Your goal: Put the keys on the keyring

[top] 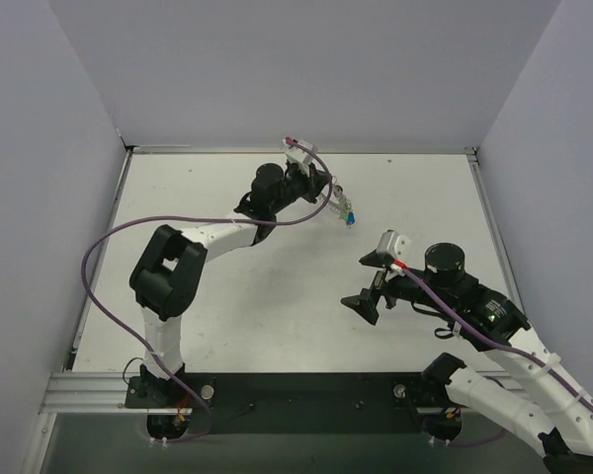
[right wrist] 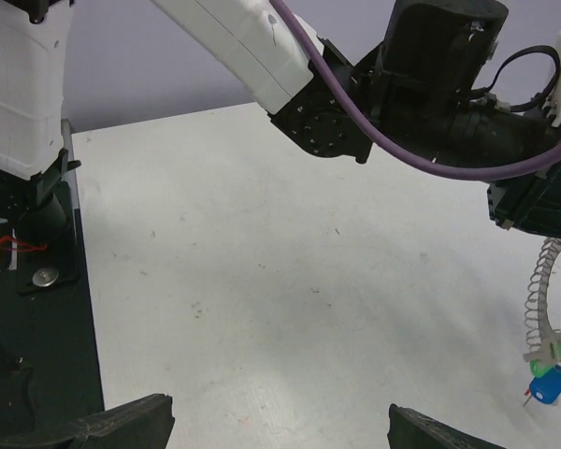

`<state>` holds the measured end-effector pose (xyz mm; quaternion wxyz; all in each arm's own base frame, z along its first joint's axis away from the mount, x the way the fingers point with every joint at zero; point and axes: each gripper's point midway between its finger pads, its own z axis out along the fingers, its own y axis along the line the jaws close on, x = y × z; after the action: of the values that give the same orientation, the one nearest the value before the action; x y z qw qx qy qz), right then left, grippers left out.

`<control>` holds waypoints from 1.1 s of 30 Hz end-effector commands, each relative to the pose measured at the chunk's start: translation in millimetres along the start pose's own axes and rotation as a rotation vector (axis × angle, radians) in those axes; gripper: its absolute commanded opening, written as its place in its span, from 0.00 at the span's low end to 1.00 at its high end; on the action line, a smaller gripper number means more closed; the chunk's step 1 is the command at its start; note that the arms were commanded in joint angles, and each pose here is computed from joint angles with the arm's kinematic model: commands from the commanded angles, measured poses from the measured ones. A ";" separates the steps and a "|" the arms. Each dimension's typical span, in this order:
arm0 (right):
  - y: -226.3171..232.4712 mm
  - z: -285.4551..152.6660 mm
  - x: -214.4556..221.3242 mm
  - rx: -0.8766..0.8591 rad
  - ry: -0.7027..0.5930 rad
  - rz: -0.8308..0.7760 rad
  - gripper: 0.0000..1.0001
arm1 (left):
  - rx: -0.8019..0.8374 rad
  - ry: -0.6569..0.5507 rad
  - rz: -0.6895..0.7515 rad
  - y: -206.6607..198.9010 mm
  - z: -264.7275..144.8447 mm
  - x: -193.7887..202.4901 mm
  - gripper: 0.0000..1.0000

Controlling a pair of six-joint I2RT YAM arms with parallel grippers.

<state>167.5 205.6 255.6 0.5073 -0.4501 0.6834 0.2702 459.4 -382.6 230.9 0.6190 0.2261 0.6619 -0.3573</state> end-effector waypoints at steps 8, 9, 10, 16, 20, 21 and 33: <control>-2.4 2.6 17.0 0.048 0.016 0.137 1.00 | -0.040 0.106 -0.208 1.4 5.3 61.2 0.00; -1.8 3.0 18.2 0.046 0.017 0.140 1.00 | -0.055 0.138 -0.213 0.2 -4.3 77.9 0.00; 0.0 2.5 18.8 0.042 0.016 0.150 1.00 | -0.061 0.135 -0.211 -4.2 -9.2 76.0 0.00; 4.5 1.3 23.4 0.035 0.007 0.182 1.00 | -0.092 0.228 -0.192 -29.4 -40.1 113.9 0.00; 5.6 0.9 25.2 0.037 0.006 0.196 1.00 | -0.086 0.311 -0.175 -51.4 -55.5 141.2 0.01; 5.5 0.2 25.2 0.041 0.002 0.197 1.00 | -0.073 0.320 -0.164 -62.8 -58.4 144.5 0.10; -2.3 -3.0 18.0 0.090 -0.022 0.215 1.00 | -0.139 0.230 -0.040 -80.4 -99.0 98.3 0.89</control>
<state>159.6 196.0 230.8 0.4818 -0.3669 0.7378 0.2983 310.1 -387.2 87.0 0.4778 0.2290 0.7933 -0.2999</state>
